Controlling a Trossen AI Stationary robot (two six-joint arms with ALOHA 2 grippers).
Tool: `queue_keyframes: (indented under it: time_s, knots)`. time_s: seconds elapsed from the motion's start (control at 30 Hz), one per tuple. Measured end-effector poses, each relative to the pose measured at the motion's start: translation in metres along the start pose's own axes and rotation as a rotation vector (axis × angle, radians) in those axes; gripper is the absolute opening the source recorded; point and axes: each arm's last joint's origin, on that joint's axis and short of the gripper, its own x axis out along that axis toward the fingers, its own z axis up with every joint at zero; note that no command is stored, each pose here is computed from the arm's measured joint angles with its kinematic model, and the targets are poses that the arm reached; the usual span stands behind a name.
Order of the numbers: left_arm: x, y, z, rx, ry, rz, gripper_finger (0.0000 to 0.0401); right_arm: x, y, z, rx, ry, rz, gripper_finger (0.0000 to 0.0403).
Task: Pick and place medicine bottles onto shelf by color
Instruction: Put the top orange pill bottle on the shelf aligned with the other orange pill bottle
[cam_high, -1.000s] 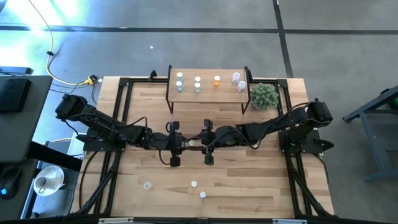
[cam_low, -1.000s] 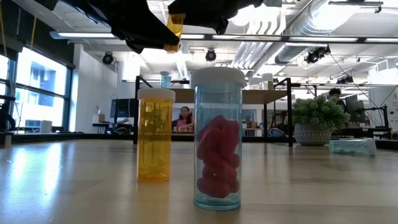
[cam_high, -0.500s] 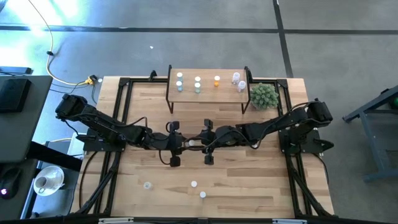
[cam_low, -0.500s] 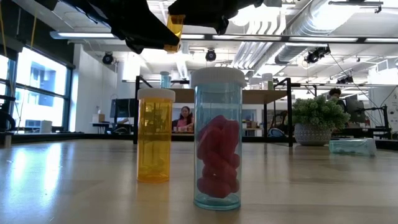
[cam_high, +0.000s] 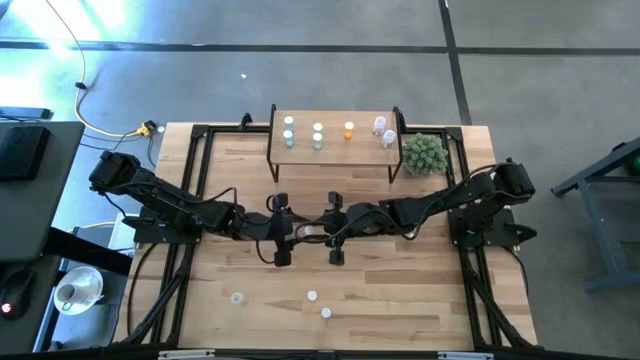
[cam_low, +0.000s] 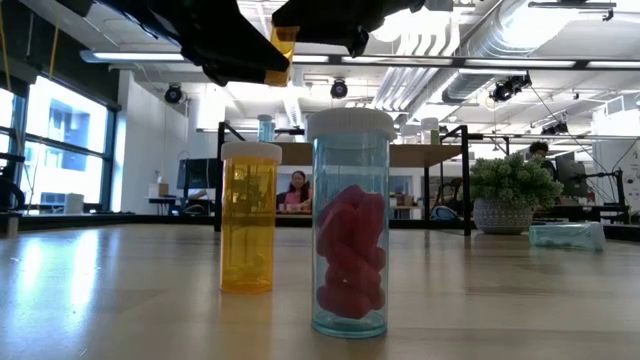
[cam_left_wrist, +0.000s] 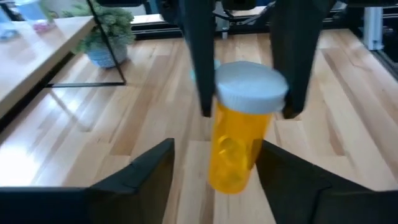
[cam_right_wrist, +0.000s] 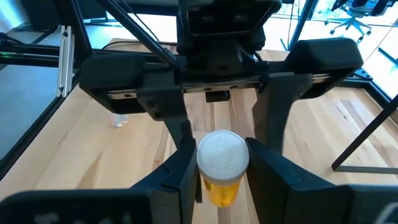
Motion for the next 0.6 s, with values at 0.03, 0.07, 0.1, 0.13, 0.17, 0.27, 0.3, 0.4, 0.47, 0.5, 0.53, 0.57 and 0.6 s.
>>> queue_keyframes:
  time_s: [0.03,0.07,0.1,0.13,0.17,0.27,0.3,0.4,0.47,0.5,0.53,0.57,0.6]
  knots:
    - [0.0,0.0,0.0,0.0,-0.001,0.014,0.022,-0.001,0.0,0.0,0.0,-0.001,0.0,0.0104]
    - [0.0,0.001,0.0,-0.003,-0.002,0.025,0.0227,-0.001,0.0,0.001,0.001,-0.003,0.0,0.0104]
    - [0.0,0.001,0.0,-0.007,-0.001,0.029,0.0233,-0.002,0.0,0.001,0.001,-0.004,-0.001,0.0104]
    - [-0.001,0.001,0.0,-0.007,0.001,0.028,0.0238,-0.003,-0.001,0.002,0.0,0.002,-0.001,0.0104]
    - [-0.002,0.002,0.001,-0.007,0.001,0.027,0.0242,-0.006,-0.001,0.003,-0.001,0.007,-0.001,0.0103]
    - [-0.004,0.001,0.0,-0.003,0.016,0.002,0.0246,-0.018,-0.004,0.009,-0.004,0.02,-0.025,0.0103]
    - [-0.005,0.002,0.0,-0.001,0.019,-0.003,0.0246,-0.023,-0.005,0.012,-0.004,0.018,-0.04,0.0103]
    - [-0.008,0.003,0.002,-0.003,0.017,-0.009,0.0244,-0.039,-0.007,0.02,-0.009,0.018,-0.104,0.0103]
    - [-0.01,0.004,0.003,-0.005,0.011,-0.009,0.0243,-0.049,-0.008,0.026,-0.014,0.003,-0.137,0.0103]
    - [-0.011,0.004,0.004,-0.007,0.007,-0.01,0.0244,-0.055,-0.01,0.029,-0.021,-0.001,-0.144,0.0103]
    - [-0.012,0.004,0.005,-0.008,0.007,-0.011,0.0243,-0.061,-0.011,0.033,-0.021,-0.014,-0.145,0.0103]
    - [-0.014,0.005,0.005,-0.016,0.006,-0.015,0.0243,-0.067,-0.013,0.036,-0.021,-0.03,-0.148,0.0103]
    - [-0.015,0.005,0.006,-0.028,0.002,-0.019,0.0243,-0.073,-0.016,0.04,-0.018,-0.043,-0.153,0.0103]
